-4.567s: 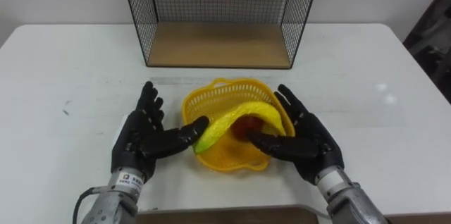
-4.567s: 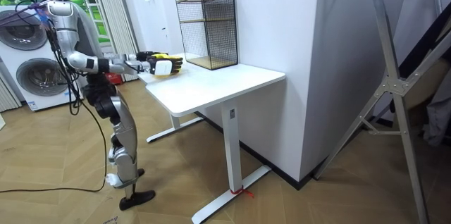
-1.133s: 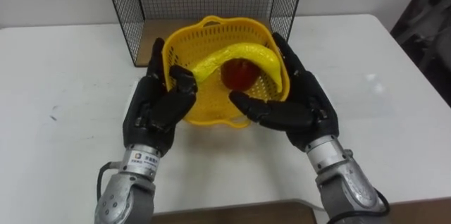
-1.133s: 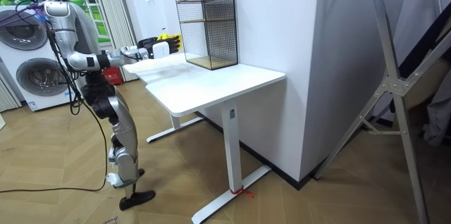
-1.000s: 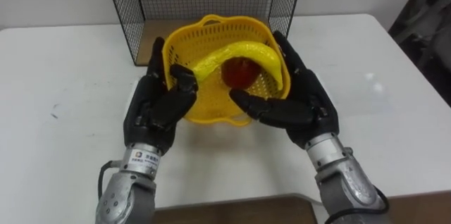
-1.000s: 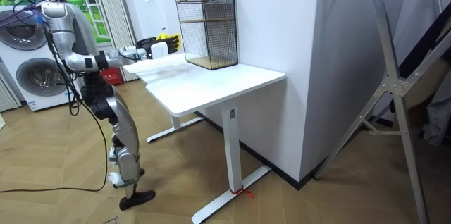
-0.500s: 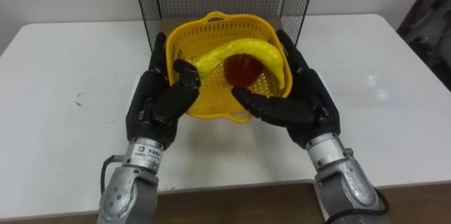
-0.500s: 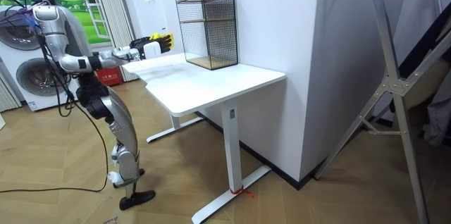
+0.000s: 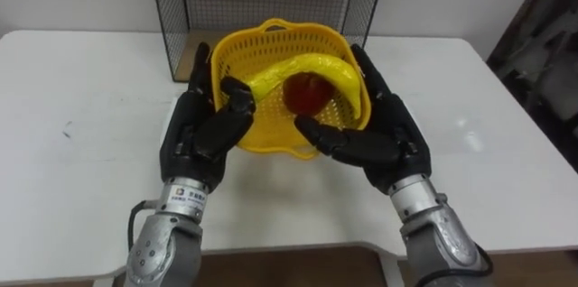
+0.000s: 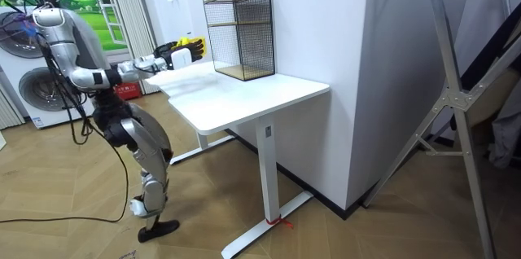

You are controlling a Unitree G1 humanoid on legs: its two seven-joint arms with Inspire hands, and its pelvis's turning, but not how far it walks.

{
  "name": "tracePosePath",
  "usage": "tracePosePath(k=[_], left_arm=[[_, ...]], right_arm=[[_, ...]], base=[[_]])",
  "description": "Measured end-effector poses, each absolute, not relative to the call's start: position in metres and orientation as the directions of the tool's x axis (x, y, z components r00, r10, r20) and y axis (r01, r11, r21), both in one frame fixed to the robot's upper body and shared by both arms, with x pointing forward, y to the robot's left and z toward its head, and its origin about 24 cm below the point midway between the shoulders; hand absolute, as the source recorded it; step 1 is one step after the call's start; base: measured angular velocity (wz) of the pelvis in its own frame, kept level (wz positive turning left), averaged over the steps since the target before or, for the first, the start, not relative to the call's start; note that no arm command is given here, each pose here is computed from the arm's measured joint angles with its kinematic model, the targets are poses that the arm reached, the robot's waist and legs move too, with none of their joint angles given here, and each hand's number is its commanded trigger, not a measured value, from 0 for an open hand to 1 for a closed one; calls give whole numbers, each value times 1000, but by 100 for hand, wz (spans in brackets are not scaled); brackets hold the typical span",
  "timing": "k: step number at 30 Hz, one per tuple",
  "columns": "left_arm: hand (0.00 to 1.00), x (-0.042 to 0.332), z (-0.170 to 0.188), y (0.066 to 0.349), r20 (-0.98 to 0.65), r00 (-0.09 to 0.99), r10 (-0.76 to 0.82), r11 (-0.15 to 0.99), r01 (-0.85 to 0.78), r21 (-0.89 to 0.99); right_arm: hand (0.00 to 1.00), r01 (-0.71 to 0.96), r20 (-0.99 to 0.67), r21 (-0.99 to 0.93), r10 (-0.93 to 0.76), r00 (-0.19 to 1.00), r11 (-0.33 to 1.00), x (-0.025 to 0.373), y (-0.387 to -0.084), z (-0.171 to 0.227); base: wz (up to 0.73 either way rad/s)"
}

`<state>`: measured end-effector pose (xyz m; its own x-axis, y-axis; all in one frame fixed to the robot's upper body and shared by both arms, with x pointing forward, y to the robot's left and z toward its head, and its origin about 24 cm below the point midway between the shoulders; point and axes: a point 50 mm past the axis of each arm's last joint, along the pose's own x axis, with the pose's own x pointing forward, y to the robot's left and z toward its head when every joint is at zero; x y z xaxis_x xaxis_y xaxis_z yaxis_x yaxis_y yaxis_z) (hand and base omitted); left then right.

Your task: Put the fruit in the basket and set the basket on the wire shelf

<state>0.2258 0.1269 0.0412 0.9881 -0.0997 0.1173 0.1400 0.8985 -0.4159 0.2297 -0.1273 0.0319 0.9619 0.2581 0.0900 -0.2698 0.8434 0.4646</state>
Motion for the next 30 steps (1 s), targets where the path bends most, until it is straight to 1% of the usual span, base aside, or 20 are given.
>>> tracePosePath(k=[8, 20, 26, 30], left_arm=[[0, 227, 41, 129, 116, 990, -80, 899, 122, -421], [0, 234, 49, 129, 147, 987, -69, 900, 125, -418], [0, 235, 50, 128, 146, 987, -66, 899, 122, -421], [0, 242, 43, 130, 107, 993, -40, 904, 81, -420]], right_arm=[[0, -283, 94, 461, 271, 958, 841, 233, -123, 31], [0, -311, 142, 436, 277, 950, 844, 242, -122, 43], [0, -309, 140, 433, 276, 951, 847, 242, -123, 43], [0, -305, 127, 429, 278, 952, 850, 247, -123, 42]], base=[[-6], [9], [7], [-5]])
